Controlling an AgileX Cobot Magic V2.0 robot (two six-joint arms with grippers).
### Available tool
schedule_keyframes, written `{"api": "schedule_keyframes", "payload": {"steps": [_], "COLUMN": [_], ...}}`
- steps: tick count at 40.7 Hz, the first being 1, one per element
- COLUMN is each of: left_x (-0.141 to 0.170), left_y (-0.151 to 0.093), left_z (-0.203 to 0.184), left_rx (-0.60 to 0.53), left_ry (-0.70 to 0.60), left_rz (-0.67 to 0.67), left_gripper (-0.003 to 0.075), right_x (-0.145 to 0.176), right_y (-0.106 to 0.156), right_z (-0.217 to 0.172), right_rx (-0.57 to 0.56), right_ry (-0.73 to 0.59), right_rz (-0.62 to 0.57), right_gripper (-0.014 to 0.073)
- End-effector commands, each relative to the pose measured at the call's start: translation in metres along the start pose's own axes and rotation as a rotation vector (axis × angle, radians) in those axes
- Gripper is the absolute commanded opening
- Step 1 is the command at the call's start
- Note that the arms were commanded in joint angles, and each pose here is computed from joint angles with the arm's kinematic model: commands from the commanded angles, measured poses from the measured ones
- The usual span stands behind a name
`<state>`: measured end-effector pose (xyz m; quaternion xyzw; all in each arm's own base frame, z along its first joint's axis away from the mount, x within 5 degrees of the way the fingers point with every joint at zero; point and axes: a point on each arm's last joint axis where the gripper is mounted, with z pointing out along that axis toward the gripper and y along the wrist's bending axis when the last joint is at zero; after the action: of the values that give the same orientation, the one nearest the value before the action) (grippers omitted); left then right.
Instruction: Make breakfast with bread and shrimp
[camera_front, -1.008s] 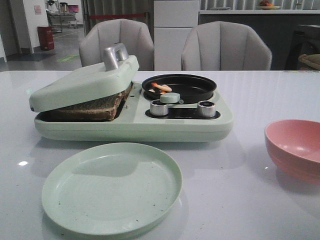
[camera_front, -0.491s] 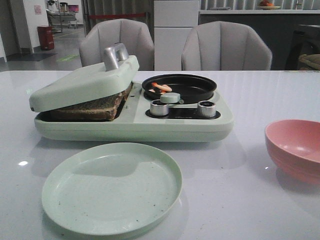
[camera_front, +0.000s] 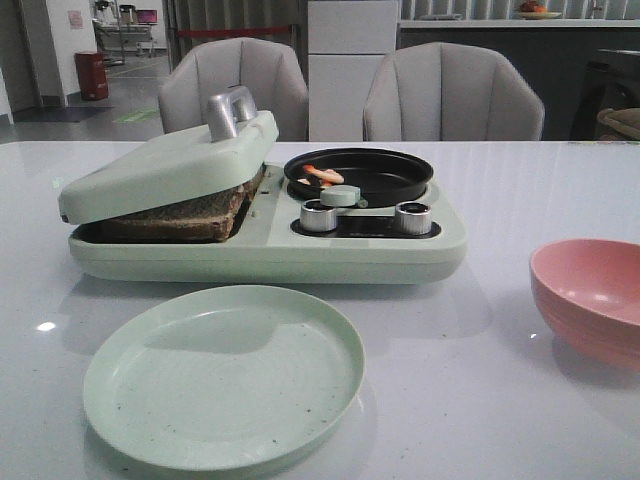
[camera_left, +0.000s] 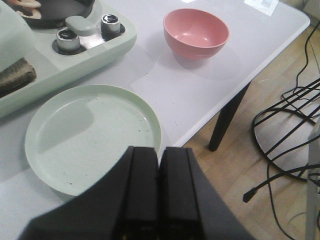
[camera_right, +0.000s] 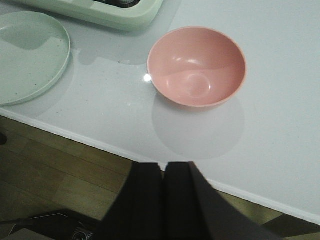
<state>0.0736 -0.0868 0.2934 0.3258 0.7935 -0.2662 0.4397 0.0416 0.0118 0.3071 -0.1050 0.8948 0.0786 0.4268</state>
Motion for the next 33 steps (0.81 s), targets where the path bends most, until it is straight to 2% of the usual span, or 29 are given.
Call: {"api": "schedule_keyframes", "payload": {"steps": [1, 13, 19, 33], "left_x": [-0.015, -0.015, -0.014, -0.014], "left_y": [0.003, 0.032, 0.038, 0.038], "left_z": [-0.004, -0.001, 0.000, 0.000], "left_rx": [-0.047, -0.286, -0.322, -0.322], "left_ry": [-0.108, -0.094, -0.087, -0.087], "left_rz": [0.017, -0.027, -0.047, -0.047], "left_gripper": [0.0099, 0.0100, 0.0100, 0.0100], "right_x": [-0.011, -0.011, -0.011, -0.011], "right_y": [0.000, 0.000, 0.000, 0.000], "right_z": [-0.004, -0.004, -0.004, -0.004], "right_rx": [-0.001, -0.001, -0.001, -0.001], "right_ry": [-0.074, -0.074, -0.074, -0.074], "right_rz": [-0.011, -0.011, -0.011, -0.011], "right_gripper": [0.0036, 0.0036, 0.0036, 0.0036]}}
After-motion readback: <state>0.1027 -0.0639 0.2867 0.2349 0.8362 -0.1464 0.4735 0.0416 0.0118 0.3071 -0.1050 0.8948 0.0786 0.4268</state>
